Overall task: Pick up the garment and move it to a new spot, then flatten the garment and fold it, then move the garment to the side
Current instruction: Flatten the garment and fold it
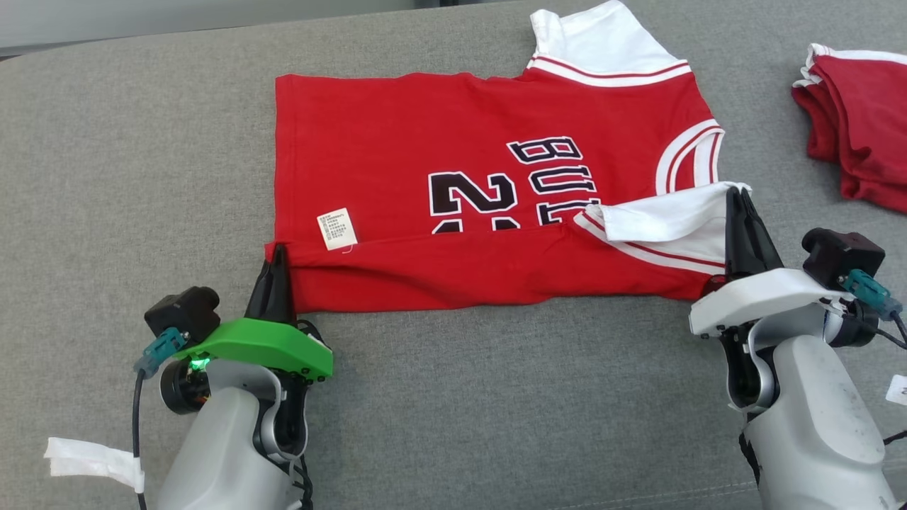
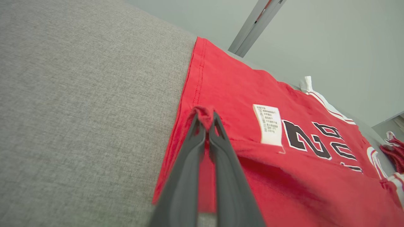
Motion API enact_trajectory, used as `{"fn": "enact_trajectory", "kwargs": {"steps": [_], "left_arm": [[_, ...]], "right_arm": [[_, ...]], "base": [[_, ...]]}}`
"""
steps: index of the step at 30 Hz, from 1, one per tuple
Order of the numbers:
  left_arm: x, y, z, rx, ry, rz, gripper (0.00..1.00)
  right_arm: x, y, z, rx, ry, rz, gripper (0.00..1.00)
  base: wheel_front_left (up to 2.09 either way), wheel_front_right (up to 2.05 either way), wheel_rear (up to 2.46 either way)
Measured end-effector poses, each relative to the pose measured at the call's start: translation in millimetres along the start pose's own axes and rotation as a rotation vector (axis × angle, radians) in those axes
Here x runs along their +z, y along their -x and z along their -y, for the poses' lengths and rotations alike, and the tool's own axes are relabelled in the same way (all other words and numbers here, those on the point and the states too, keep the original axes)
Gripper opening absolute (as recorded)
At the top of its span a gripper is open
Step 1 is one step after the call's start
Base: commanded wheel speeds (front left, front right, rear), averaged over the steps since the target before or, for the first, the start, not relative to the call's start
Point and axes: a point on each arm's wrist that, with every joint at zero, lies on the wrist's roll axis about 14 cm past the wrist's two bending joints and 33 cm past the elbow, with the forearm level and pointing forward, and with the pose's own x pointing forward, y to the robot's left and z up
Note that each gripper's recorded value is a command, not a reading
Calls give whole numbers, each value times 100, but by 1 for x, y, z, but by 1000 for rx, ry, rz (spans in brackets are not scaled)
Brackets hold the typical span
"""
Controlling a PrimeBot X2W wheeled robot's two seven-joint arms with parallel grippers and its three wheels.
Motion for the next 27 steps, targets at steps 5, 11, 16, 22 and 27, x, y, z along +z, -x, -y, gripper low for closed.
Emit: {"fn": "enact_trajectory", "kwargs": {"steps": [5, 11, 16, 22, 27], "left_arm": [[-3, -2, -5, 15, -11, -13, 0], [-4, -3, 0, -3, -33, -21, 100], [5, -2, 8, -24, -41, 8, 100], [15, 7, 8, -28, -31, 45, 100], [10, 25, -8, 7, -63, 5, 100]], "right_arm": [[-13, -11, 0, -4, 11, -52, 0], [-21, -18, 5, -29, 11, -84, 100], [-6, -28, -1, -16, 10, -40, 100], [11, -29, -7, 7, 47, 4, 100], [24, -17, -7, 14, 89, 48, 100]], "base": [[0, 0, 0], [0, 0, 0], [0, 0, 0], [0, 0, 0], [0, 0, 0]]}}
